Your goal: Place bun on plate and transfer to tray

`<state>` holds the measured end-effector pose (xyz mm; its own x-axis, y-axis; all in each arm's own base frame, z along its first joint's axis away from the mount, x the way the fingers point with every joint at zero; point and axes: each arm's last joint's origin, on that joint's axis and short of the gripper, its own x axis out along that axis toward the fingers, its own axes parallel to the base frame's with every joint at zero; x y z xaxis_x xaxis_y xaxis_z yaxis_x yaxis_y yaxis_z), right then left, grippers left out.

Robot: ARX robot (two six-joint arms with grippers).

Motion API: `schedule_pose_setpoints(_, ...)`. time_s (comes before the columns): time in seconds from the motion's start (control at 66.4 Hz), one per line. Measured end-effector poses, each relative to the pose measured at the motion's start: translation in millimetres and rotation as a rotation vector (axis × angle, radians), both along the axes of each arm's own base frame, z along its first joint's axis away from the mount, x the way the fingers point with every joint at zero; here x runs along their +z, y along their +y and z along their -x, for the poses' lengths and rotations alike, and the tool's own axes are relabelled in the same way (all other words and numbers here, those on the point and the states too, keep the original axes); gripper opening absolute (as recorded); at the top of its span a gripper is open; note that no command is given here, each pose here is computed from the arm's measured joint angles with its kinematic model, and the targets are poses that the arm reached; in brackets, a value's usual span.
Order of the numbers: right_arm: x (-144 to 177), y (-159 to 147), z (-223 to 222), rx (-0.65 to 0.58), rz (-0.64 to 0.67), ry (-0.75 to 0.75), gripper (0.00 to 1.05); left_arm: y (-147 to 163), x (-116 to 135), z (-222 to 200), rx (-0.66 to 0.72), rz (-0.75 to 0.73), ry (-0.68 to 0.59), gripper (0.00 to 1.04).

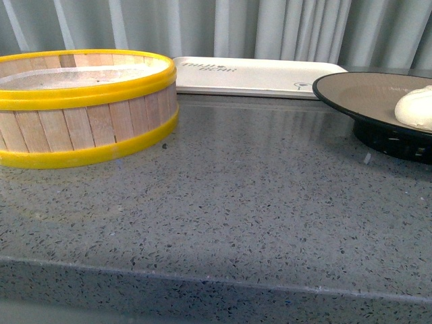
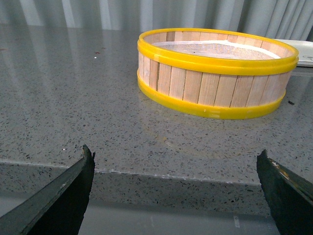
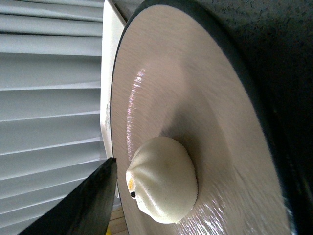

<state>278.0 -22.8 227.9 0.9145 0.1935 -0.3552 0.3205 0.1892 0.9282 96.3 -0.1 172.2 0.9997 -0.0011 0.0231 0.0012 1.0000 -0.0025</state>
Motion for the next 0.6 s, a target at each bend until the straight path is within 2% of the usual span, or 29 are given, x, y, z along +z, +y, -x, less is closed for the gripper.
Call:
schedule_pose_setpoints(0.346,0.5,-3.3,3.0,0.007,0.027,0.000,0.09,0.0,0.0,0.0,0.000,0.000,0.000,0.98)
schedule_pose_setpoints(0.422,-0.2,-3.2,3.3,0.009,0.038,-0.001,0.03,0.0,0.0,0.0,0.000,0.000,0.000,0.98)
schedule_pose_setpoints(0.603,1.4,-3.2,3.5,0.018,0.048,-0.012,0.03,0.0,0.0,0.0,0.000,0.000,0.000,0.98)
